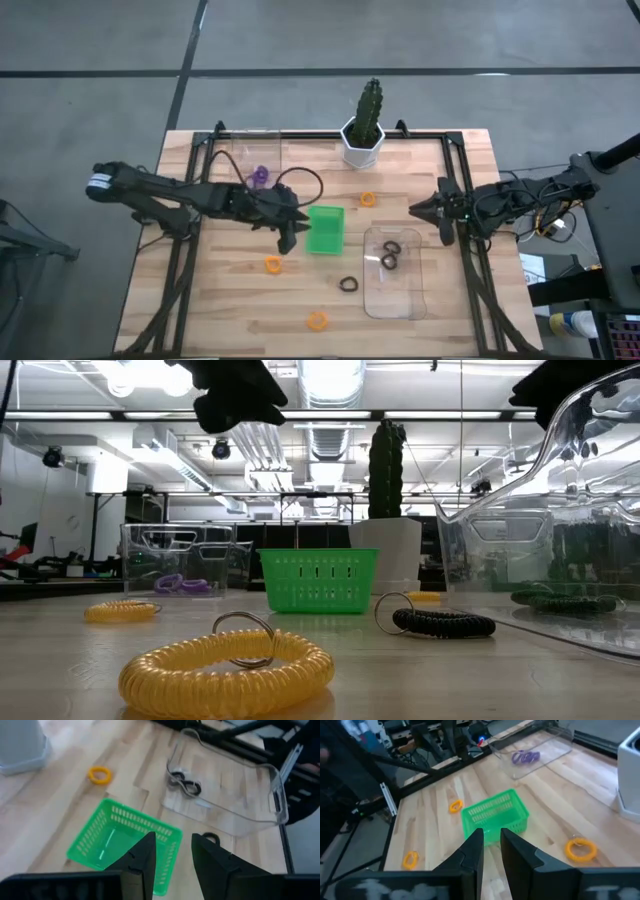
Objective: Sort spring keychains
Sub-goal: Put the black spring keychain into the bottom transparent bin
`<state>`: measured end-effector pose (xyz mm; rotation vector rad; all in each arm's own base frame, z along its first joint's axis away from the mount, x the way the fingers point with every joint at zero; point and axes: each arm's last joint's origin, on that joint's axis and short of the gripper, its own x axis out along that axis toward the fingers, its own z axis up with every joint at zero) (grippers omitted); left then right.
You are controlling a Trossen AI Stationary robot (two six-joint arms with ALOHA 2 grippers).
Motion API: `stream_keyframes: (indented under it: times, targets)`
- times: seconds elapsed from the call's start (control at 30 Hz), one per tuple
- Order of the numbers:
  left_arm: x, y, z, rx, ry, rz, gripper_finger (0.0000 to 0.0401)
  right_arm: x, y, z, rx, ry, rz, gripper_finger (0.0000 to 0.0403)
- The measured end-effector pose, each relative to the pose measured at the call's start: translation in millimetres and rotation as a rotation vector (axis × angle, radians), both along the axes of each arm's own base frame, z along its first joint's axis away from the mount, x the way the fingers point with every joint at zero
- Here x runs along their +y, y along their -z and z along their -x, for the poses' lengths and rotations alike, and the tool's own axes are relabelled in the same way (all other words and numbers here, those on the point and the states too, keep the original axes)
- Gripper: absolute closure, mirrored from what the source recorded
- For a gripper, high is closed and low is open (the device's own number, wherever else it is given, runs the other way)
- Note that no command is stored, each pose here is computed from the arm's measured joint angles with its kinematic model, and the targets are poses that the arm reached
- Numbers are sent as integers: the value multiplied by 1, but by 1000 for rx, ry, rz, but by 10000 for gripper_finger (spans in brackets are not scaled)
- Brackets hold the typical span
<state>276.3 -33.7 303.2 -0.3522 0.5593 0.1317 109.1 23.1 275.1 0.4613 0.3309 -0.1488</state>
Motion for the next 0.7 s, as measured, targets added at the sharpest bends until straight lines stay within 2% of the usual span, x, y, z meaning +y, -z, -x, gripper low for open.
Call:
stream_keyframes:
  times: [0.17, 0.4, 0.53, 0.7]
  targets:
    - [-4, -2, -8, 6, 61, 14, 284, 0, 3, 1, 0, 14, -36, 342]
    - [-16, -25, -25, -30, 170, -61, 284, 0, -1, -1, -48, 3, -23, 342]
    - [-32, -35, -39, 55, 225, -93, 284, 0, -2, -1, -53, -11, 18, 342]
    - [-54, -40, -61, 197, 229, -121, 284, 0, -3, 0, -63, -23, 47, 342]
